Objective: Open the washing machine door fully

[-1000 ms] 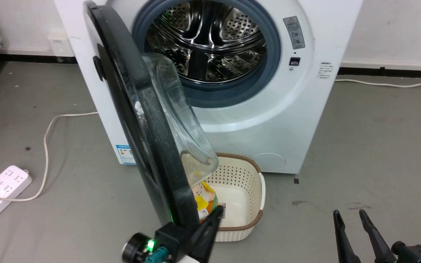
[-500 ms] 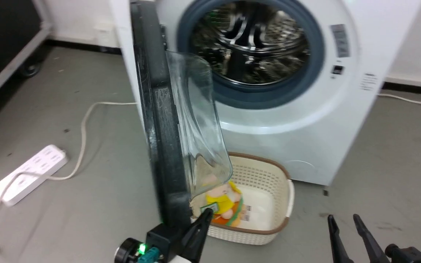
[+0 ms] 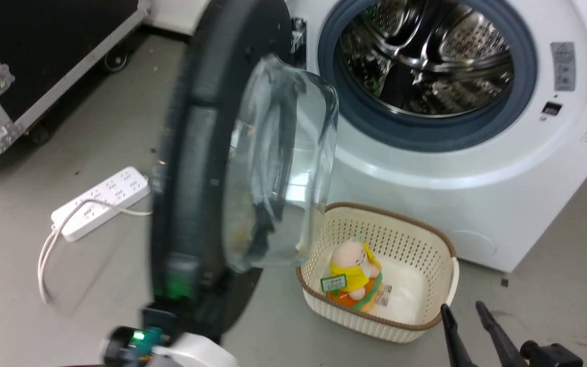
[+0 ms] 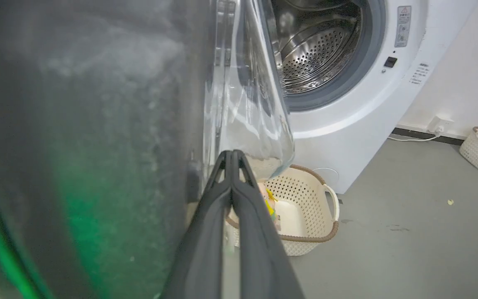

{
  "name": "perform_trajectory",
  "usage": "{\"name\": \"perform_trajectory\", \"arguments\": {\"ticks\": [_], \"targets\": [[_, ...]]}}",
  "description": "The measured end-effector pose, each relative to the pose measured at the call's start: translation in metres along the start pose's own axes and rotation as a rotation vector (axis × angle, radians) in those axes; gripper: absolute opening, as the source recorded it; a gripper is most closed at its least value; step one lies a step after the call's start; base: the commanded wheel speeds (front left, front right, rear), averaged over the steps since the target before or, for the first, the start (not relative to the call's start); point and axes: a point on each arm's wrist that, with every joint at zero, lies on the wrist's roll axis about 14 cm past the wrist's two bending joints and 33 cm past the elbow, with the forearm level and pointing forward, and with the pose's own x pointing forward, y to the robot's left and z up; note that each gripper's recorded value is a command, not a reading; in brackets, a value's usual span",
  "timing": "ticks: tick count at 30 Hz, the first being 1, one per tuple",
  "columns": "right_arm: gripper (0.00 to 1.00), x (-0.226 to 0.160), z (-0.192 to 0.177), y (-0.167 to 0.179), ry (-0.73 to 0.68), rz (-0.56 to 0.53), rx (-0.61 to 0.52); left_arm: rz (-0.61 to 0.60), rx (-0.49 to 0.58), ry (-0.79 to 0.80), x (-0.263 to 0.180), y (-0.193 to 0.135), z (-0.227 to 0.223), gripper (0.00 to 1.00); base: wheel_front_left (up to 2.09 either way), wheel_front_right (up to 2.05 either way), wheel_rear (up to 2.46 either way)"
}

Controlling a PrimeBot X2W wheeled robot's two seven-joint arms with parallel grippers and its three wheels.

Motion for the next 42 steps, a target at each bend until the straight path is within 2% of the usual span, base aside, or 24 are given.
{"name": "perform_trajectory", "arguments": {"ticks": [8,18,21,25,34,42], "targets": [[1.00,0.013,-0.017,-0.010,0.050,0.011,0.001,0.212,0.018,-0.028,0.011,0.078,0.011,0.00,0.00,0.00,0.00],[1.00,0.031,-0.040,-0.041,0.116,-0.008,-0.014,0.397,0.069,-0.052,0.038,0.169,0.030,0.00,0.00,0.00,0.00],[1.00,0.034,-0.046,-0.048,0.134,-0.012,-0.017,0.446,0.124,-0.036,0.045,0.199,0.034,0.00,0.00,0.00,0.00],[1.00,0.038,-0.047,-0.060,0.139,-0.032,-0.025,0.496,0.144,-0.042,0.056,0.227,0.043,0.00,0.00,0.00,0.00],[1.00,0.041,-0.053,-0.073,0.157,-0.055,-0.026,0.535,0.158,-0.035,0.077,0.259,0.042,0.00,0.00,0.00,0.00],[1.00,0.039,-0.032,-0.066,0.099,-0.069,-0.009,0.448,0.170,-0.077,0.084,0.233,0.046,0.00,0.00,0.00,0.00]]}}
